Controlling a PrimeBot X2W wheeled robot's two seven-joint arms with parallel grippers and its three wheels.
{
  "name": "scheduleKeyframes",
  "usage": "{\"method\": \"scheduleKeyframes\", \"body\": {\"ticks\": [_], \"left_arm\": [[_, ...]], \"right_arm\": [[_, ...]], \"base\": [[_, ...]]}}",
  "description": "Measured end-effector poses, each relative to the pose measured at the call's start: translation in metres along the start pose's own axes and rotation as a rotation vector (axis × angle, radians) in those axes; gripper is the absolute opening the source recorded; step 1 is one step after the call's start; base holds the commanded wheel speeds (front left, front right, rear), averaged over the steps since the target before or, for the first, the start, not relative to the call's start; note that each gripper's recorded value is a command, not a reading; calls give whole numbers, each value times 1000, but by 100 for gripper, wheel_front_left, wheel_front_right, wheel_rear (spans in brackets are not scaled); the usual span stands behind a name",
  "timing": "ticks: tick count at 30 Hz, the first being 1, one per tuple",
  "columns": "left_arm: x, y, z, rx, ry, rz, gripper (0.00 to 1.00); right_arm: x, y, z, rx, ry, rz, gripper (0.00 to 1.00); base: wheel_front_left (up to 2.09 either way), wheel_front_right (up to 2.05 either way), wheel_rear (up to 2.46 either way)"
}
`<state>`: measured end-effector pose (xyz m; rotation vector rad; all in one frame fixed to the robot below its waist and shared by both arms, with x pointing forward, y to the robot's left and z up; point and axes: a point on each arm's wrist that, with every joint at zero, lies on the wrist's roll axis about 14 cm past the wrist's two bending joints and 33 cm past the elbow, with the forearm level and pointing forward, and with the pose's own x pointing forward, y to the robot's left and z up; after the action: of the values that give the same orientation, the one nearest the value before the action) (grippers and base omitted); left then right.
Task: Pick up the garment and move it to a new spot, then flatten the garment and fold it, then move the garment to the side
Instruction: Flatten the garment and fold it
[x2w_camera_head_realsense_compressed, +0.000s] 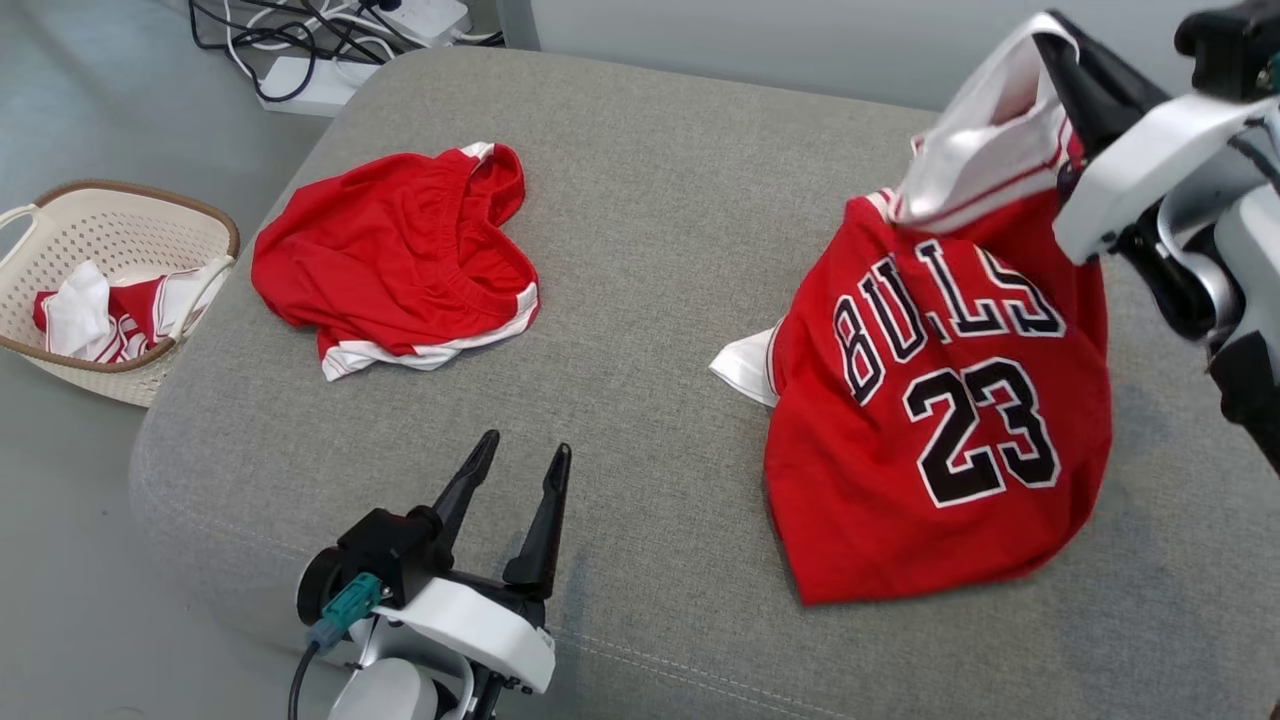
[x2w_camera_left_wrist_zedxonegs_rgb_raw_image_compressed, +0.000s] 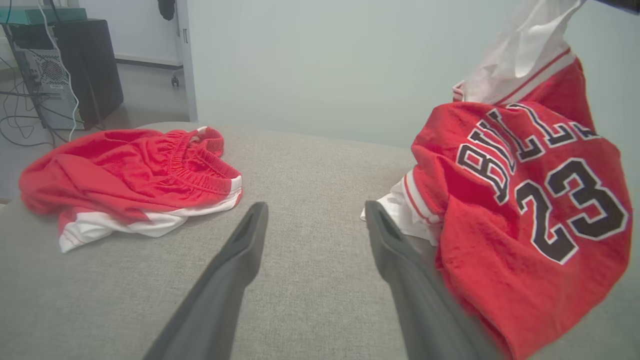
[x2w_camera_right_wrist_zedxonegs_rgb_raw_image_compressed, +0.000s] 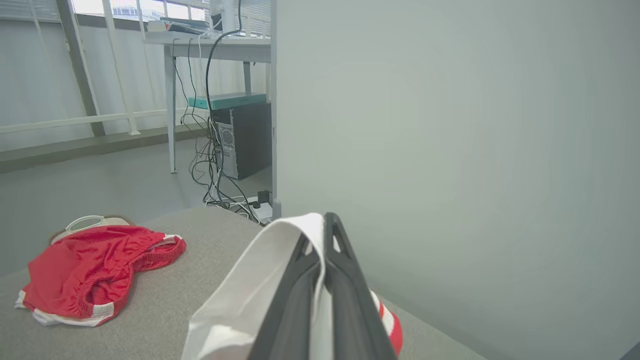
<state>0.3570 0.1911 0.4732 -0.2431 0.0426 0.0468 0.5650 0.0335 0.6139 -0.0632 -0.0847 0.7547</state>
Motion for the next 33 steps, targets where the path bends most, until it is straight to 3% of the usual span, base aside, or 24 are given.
{"method": "scheduleKeyframes", "body": {"ticks": [4,8,13,20,21,22,23,33], "left_arm": [[1,-22,2,-10,-6,-66,100],[4,-40,7,-12,-19,-125,100],[6,-60,7,-8,-16,-190,100],[8,-86,-7,-7,29,-284,100],[9,-90,-8,-4,32,-297,100],[11,-94,-9,-5,38,-311,100],[12,-99,-11,-7,43,-332,100],[4,-146,-48,-2,179,-510,100]], "right_arm": [[7,-7,67,-69,-135,-13,0],[2,-39,91,-122,-152,-105,0],[-24,-99,53,-112,-18,-278,0],[-80,-133,-58,-30,262,-415,0],[-89,-136,-72,-17,299,-430,24],[-98,-138,-86,-2,344,-448,68],[-107,-141,-97,14,379,-466,100],[-173,-156,-131,112,428,-604,100]], "base": [[0,0,0],[0,0,0],[0,0,0],[0,0,0],[0,0,0],[0,0,0],[0,0,0],[0,0,0]]}}
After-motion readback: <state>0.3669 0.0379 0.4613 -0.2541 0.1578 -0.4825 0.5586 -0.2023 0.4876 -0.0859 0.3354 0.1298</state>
